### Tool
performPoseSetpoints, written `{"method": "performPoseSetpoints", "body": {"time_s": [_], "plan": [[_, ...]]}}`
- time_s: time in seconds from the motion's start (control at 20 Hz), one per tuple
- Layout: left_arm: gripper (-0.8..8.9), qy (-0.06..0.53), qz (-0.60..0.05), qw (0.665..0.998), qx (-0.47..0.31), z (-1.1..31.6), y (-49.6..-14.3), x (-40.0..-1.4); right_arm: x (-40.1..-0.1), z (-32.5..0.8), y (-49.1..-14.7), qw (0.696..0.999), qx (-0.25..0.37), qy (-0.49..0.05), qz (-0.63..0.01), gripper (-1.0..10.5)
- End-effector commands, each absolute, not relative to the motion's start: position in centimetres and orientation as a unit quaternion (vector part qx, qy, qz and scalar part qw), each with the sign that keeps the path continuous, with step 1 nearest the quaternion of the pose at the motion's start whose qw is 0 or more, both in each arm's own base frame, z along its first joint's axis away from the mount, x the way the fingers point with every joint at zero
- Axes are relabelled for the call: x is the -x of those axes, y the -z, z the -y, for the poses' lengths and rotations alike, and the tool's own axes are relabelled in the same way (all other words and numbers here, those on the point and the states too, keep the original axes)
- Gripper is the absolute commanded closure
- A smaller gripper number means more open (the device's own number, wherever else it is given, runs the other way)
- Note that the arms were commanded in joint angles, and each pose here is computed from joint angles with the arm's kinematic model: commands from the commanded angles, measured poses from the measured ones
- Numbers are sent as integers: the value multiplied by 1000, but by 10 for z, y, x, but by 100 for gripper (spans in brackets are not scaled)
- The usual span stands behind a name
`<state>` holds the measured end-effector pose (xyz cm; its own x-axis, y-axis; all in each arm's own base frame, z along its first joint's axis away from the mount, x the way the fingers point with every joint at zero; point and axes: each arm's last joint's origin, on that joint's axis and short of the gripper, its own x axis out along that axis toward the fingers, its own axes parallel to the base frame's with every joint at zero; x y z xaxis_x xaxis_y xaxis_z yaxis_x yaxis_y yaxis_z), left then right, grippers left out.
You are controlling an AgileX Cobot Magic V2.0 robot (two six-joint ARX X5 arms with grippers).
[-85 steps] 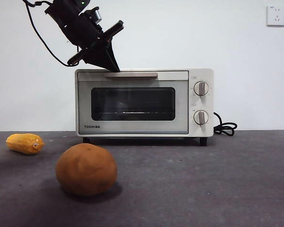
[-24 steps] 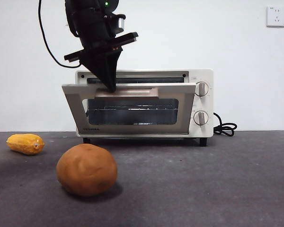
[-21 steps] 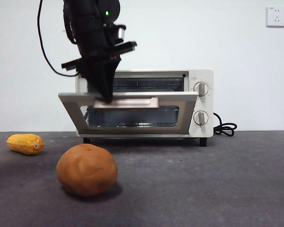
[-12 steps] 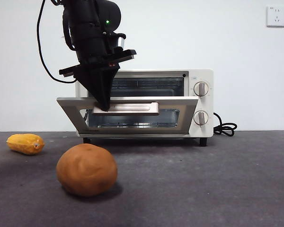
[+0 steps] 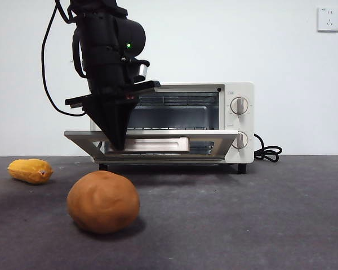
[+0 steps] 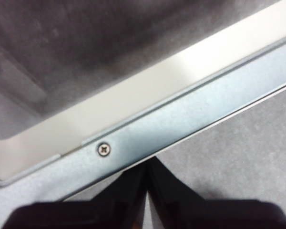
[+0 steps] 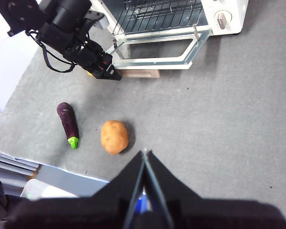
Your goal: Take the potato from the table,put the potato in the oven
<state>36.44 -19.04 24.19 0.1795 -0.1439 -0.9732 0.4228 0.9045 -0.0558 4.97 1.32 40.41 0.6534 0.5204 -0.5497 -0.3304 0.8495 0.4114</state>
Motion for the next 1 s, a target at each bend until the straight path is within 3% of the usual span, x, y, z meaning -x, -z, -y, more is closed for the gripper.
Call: {"method": "performPoseSetpoints", "body": {"time_s": [0.05, 0.75, 1.0], "plan": [[820, 171, -589, 781, -118, 189, -237, -376, -46, -14, -404, 896, -142, -237, -348, 947], [820, 207, -634, 733, -135, 202, -237, -354, -46, -14, -404, 896, -139, -239, -347, 946], [820, 247, -601, 751, -122, 204, -273, -337, -48, -13, -403, 898, -124, -245, -345, 945]]}}
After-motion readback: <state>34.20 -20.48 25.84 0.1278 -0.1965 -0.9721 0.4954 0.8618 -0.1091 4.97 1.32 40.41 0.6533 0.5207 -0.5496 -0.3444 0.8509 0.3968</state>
